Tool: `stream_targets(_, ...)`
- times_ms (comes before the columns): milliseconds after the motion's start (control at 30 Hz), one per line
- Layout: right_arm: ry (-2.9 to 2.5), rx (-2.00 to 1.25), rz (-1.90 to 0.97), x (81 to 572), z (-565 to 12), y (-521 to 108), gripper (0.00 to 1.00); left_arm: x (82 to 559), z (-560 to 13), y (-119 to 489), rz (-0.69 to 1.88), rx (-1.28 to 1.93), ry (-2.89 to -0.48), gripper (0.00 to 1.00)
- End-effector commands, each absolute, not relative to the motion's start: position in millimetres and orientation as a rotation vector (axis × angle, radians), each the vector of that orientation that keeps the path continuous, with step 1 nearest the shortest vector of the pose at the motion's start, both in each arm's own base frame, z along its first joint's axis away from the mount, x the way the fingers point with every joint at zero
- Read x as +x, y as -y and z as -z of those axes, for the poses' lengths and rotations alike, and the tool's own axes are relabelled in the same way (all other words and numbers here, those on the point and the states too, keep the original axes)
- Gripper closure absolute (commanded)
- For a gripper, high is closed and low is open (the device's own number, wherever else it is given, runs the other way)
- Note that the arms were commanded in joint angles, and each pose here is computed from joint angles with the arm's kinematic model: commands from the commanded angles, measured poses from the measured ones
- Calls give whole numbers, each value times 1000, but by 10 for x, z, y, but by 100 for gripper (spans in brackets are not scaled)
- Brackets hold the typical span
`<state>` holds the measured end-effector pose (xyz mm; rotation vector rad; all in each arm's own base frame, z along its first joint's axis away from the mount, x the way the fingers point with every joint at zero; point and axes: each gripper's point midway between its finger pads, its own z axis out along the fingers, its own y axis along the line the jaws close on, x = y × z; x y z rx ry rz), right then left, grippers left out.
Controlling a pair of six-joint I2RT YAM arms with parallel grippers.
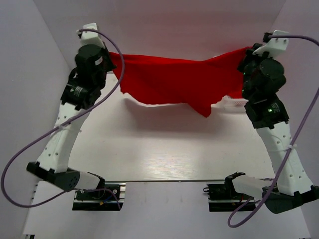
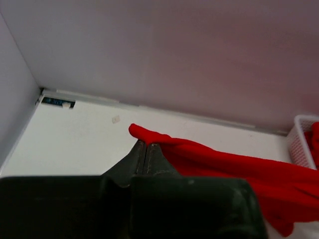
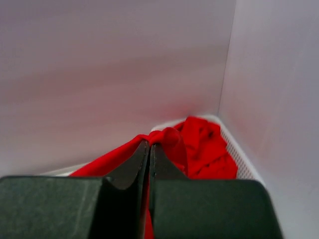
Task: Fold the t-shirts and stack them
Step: Flatten out the tshirt
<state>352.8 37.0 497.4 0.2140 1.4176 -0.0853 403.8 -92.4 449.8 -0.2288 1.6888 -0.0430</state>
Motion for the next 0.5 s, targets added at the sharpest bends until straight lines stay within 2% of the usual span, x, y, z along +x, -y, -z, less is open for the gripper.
stream_targets(0,-1214,202,108,3191,-5778,-192,100,3629,-5283,795,114,-169,-1470,100)
stream_targets(100,-1154,191,109,3085,-6065,-160,100,3516,-5536,753,122,-156,-1409,100)
stream_targets(233,-1159,136,108,3247,-6131,-284,100,3714,-5523,844,103,-127,-1421,100)
stream_targets(333,-1223,115,136,3582,-5943,-390,100,4082,-5308,968,68,-126,-1478,100)
stream_targets(400,-1297,91,154,3986,-5654,-530,100,4279,-5224,905,-11,-182,-1495,100)
stream_targets(433,-1285,96,154,4047,-5719,-520,100,4548,-5032,955,-71,-179,-1525,100)
stream_targets(467,-1363,71,180,4458,-5384,-657,100,4652,-4993,913,-126,-200,-1524,100)
